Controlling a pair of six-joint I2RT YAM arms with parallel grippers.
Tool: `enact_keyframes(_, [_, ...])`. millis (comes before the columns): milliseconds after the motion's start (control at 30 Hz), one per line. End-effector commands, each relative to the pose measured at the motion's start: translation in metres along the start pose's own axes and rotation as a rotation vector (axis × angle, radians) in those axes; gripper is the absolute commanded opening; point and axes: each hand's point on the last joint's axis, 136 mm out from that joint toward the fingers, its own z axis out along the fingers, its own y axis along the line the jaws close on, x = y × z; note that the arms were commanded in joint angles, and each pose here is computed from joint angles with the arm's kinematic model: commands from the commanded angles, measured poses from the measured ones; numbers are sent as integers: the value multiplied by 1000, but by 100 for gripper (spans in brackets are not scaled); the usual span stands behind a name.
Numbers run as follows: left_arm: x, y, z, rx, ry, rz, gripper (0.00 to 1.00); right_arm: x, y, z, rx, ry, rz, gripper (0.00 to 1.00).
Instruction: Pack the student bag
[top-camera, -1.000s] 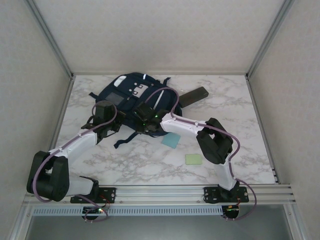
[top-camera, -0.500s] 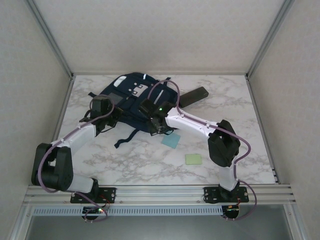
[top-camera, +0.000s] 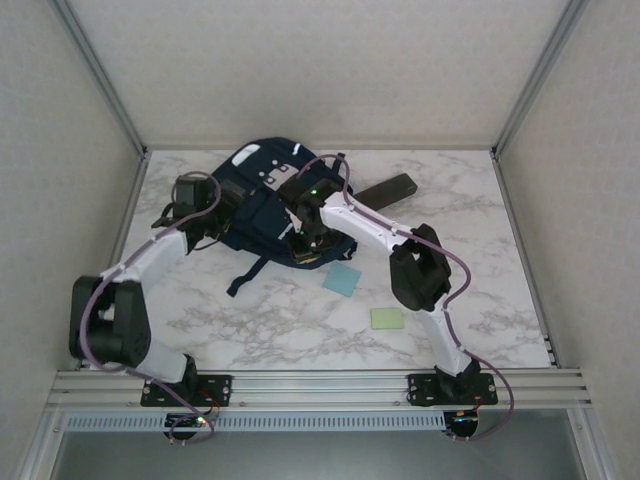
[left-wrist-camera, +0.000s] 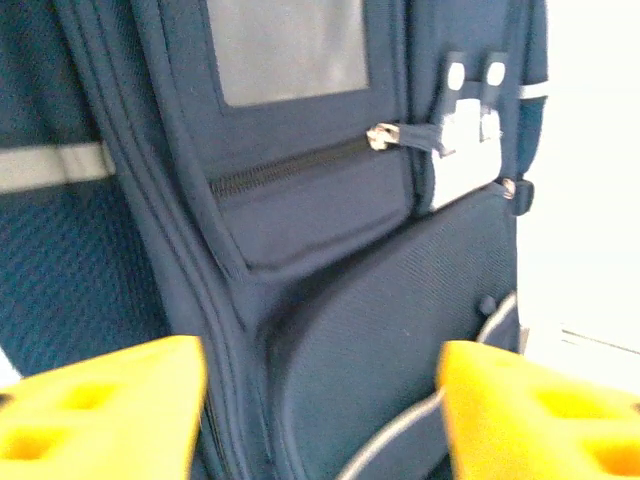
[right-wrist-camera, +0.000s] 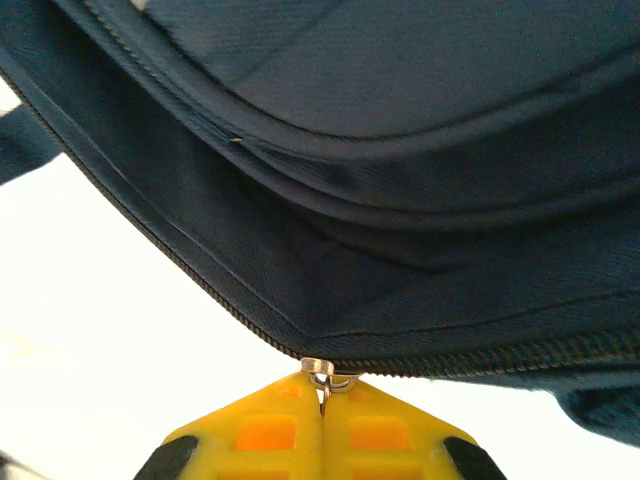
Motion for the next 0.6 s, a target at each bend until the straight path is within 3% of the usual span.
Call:
enact_keyframes(0, [38,17,-34,-34,28,-40,91,4,30,-6,-143,64,10,0])
enact_keyframes(133, [76,50,-54,-36,14,-179,88,0,36,-5,-165,73,12,0])
enact_keyframes(267, [91,71,-59,-32,-24,-267,69,4,37,-8,-173,83,3,0])
enact_keyframes(433, [101,57,-44,-38,6,-240,76,9,42,-18,-206,69,-2,0])
enact_keyframes(567, [116,45,-19,-43,49,-220,75,10,51,-28,-266,45,6,0])
